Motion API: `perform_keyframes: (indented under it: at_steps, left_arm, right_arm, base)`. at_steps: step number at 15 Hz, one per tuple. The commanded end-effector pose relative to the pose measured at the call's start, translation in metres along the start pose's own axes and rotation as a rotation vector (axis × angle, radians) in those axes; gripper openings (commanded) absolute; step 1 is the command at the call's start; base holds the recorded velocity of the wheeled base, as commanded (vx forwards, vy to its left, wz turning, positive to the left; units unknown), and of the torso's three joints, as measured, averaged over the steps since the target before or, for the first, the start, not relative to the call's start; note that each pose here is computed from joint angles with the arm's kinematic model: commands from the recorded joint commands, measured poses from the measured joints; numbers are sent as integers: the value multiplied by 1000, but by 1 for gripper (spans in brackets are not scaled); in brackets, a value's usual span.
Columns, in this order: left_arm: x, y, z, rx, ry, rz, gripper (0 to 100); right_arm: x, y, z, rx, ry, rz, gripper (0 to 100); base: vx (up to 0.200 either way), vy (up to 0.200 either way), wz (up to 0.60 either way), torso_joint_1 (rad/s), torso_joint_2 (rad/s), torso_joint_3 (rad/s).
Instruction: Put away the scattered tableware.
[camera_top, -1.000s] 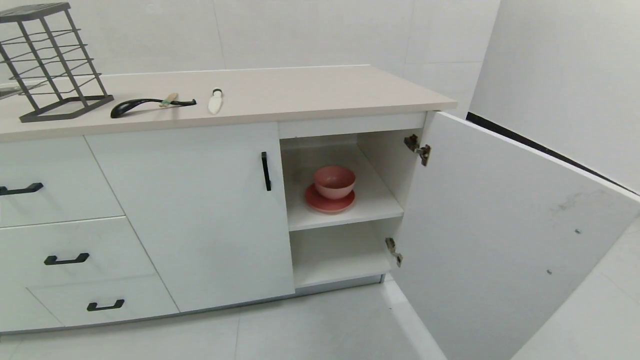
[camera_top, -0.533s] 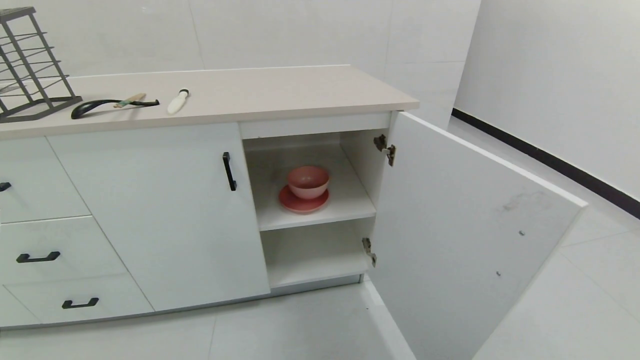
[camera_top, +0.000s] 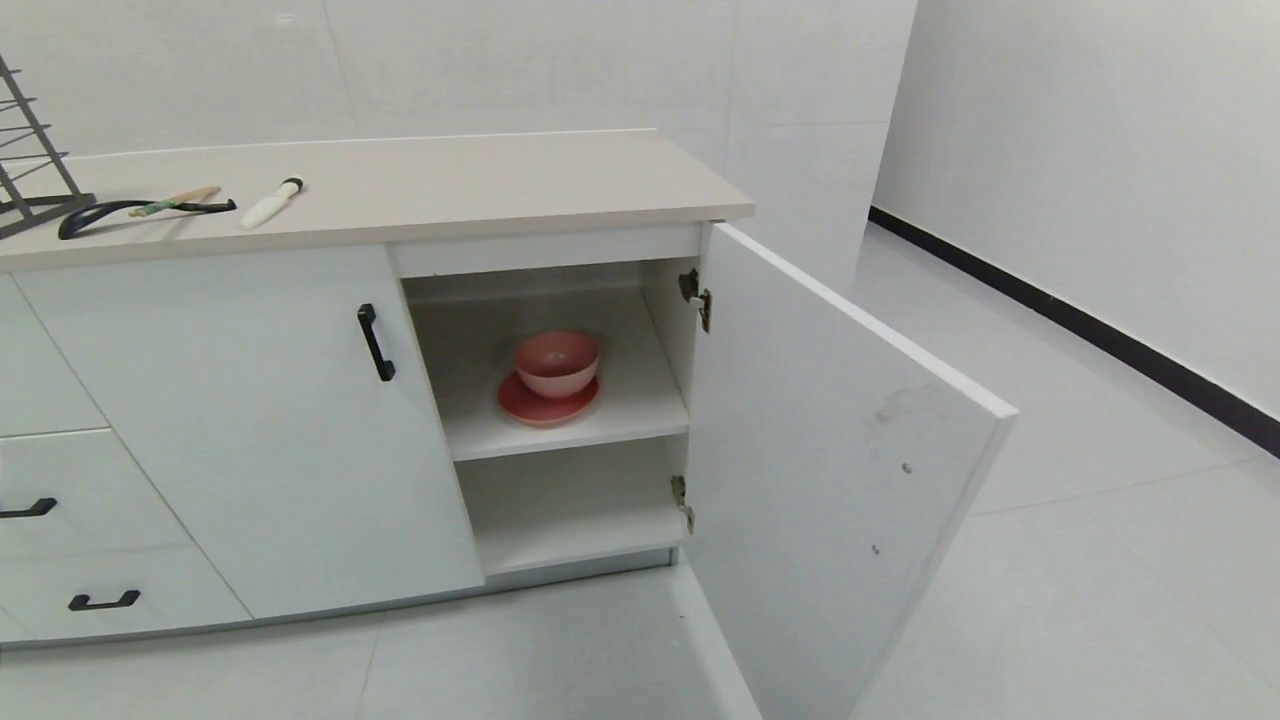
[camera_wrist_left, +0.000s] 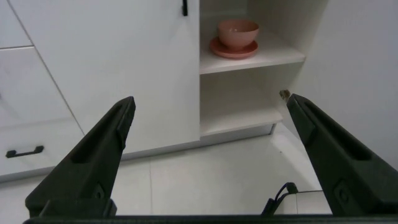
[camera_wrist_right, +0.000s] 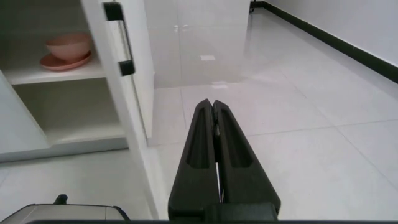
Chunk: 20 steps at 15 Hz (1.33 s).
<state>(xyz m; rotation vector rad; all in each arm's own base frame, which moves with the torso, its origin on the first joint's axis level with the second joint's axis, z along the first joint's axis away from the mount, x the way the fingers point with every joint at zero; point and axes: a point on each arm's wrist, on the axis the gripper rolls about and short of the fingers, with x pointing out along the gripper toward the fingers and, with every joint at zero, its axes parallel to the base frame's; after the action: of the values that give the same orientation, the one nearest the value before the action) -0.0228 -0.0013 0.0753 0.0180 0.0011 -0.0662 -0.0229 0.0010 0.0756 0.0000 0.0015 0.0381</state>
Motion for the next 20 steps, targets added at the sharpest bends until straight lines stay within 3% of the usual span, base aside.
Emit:
perform_keyframes:
  at_steps: [1,6,7,8,9,10,11,13,16,18,20]
  left_arm:
    - [0,0,0,0,0,0,100]
    - [0,0,0,0,0,0,100]
    - [0,0,0,0,0,0,100]
    - [0,0,0,0,0,0,100]
    - [0,0,0,0,0,0,100]
    - [0,0,0,0,0,0,100]
    - [0,0,0,0,0,0,100]
    - [0,0,0,0,0,0,100]
    - [0,0,0,0,0,0,100]
    - [0,0,0,0,0,0,100]
    - [0,0,0,0,0,0,100]
  right_arm:
    - [0,0,0,0,2,0,0]
    - [0,0,0,9,3,2,0]
    - [0,0,2,16,-23,0,0]
    - [-1,0,15,4,-152,1,0]
    - [-2,0,22,-12,-216,3,0]
    - [-3,1,25,-19,-221,13,0]
    - [-4,2,31,-20,-199,70,0]
    - [14,4,81,-26,-73,194,0]
    - [86,3,128,-112,-8,257,0]
    - [126,5,129,-110,22,301,0]
    - [174,12,111,-96,95,394,0]
  base:
    - [0,-200,0,2,2,2]
    - [0,-40,0,0,2,0]
    - [0,0,0,0,0,0]
    - [0,0,0,0,0,0]
    - [0,0,0,0,0,0]
    - [0,0,0,0,0,0]
    - [0,0,0,0,0,0]
    - [0,0,0,0,0,0]
    - [0,0,0,0,0,0]
    - [0,0,0,0,0,0]
    - [0,0,0,0,0,0]
